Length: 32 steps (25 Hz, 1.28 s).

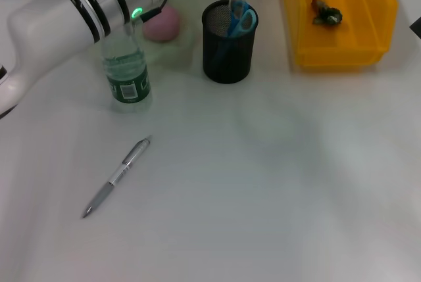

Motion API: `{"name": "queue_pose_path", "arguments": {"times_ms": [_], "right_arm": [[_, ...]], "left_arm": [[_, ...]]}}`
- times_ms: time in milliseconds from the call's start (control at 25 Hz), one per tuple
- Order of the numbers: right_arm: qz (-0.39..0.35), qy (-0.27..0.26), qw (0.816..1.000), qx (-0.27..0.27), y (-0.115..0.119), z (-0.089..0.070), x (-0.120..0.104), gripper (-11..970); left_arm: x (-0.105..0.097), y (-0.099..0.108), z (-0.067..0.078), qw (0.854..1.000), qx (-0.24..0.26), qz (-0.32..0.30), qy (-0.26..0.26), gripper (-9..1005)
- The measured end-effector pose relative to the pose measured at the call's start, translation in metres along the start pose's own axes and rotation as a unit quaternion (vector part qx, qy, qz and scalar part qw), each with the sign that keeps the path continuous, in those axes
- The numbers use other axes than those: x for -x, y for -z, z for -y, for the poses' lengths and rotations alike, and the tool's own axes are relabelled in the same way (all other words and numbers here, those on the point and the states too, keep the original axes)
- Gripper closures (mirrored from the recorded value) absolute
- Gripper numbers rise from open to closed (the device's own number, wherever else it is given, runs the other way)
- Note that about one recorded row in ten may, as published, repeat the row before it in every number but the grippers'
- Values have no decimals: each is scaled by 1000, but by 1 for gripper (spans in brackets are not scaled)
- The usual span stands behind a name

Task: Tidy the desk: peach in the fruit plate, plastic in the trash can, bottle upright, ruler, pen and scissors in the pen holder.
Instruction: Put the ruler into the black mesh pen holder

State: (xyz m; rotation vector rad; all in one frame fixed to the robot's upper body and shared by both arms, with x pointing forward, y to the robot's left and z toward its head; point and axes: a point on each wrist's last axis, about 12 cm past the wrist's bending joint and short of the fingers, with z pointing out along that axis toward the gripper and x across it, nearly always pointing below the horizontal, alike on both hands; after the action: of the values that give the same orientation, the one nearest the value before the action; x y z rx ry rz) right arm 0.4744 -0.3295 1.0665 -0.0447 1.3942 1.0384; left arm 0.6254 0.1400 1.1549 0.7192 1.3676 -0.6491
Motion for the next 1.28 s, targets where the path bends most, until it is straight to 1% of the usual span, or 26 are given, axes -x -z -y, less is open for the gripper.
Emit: {"name": "queue_pose_path", "arguments": {"times_ms": [160,240,480,960,1280], "right_arm": [[0,0,1000,1,-1,0,0,307],[0,0,1000,2,-1,0,0,307],[0,1,1000,4,-3,0,1,308],[0,1,1000,4,-4,0,1,308],[0,1,1000,3,-3,0,1,308]], "left_arm": [[-4,1,1,1000,-1,-5,2,585],[-7,2,4,1000,-5,-11,-4,584],[-10,4,5,1000,-8,-14,-8,581],[-9,1,6,1000,-11,-14,-10,576],[-6,-7,8,999,-20,-17,-18,572]]}}
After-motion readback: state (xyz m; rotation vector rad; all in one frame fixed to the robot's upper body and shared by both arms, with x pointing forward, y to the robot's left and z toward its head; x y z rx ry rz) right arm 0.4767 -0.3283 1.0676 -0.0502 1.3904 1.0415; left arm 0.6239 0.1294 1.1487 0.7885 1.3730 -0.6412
